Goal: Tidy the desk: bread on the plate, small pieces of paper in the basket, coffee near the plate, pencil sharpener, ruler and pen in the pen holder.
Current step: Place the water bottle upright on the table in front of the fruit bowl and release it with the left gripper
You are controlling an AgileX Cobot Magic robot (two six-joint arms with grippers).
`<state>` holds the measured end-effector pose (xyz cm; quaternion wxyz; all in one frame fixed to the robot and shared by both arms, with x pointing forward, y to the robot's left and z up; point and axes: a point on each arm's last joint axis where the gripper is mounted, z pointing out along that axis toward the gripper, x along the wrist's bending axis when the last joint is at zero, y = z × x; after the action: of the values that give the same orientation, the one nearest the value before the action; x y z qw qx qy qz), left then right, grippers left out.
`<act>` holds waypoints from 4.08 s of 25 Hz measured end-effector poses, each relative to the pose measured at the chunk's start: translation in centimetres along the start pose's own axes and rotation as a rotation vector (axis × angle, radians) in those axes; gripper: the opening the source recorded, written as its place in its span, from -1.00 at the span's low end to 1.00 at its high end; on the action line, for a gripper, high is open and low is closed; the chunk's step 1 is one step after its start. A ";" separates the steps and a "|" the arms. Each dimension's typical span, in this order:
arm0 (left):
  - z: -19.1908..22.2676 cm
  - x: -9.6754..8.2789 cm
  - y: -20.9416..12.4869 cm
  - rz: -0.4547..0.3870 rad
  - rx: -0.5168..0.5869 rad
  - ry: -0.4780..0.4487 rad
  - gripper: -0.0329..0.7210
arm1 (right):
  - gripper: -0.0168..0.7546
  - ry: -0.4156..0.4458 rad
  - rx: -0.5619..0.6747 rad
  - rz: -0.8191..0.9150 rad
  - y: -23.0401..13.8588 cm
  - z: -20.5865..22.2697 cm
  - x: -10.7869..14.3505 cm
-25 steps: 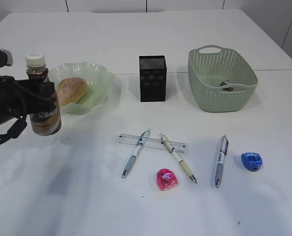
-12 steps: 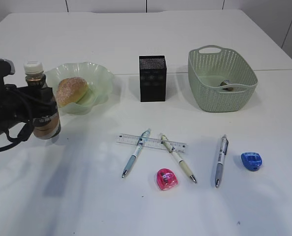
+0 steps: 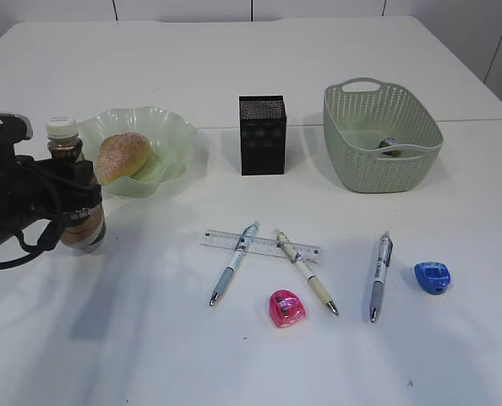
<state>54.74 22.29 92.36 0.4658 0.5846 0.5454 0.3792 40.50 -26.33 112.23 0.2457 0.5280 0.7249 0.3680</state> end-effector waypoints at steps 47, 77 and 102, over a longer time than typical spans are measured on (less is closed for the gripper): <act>1.2 0.3 -2.3 0.020 -0.041 0.016 -0.12 | 0.10 0.012 -0.004 -0.002 0.0 0.0 0.1; 1.3 0.3 -2.1 0.019 -0.081 0.017 -0.10 | 0.10 0.017 -0.006 -0.003 0.1 0.0 0.2; 1.3 0.3 -1.8 0.019 -0.105 0.017 0.23 | 0.10 0.017 -0.008 -0.005 0.1 0.0 0.2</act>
<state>55.47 22.32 90.23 0.4875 0.5612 0.5231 0.4168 40.49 -26.17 112.29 0.2427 0.5220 0.7268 0.3747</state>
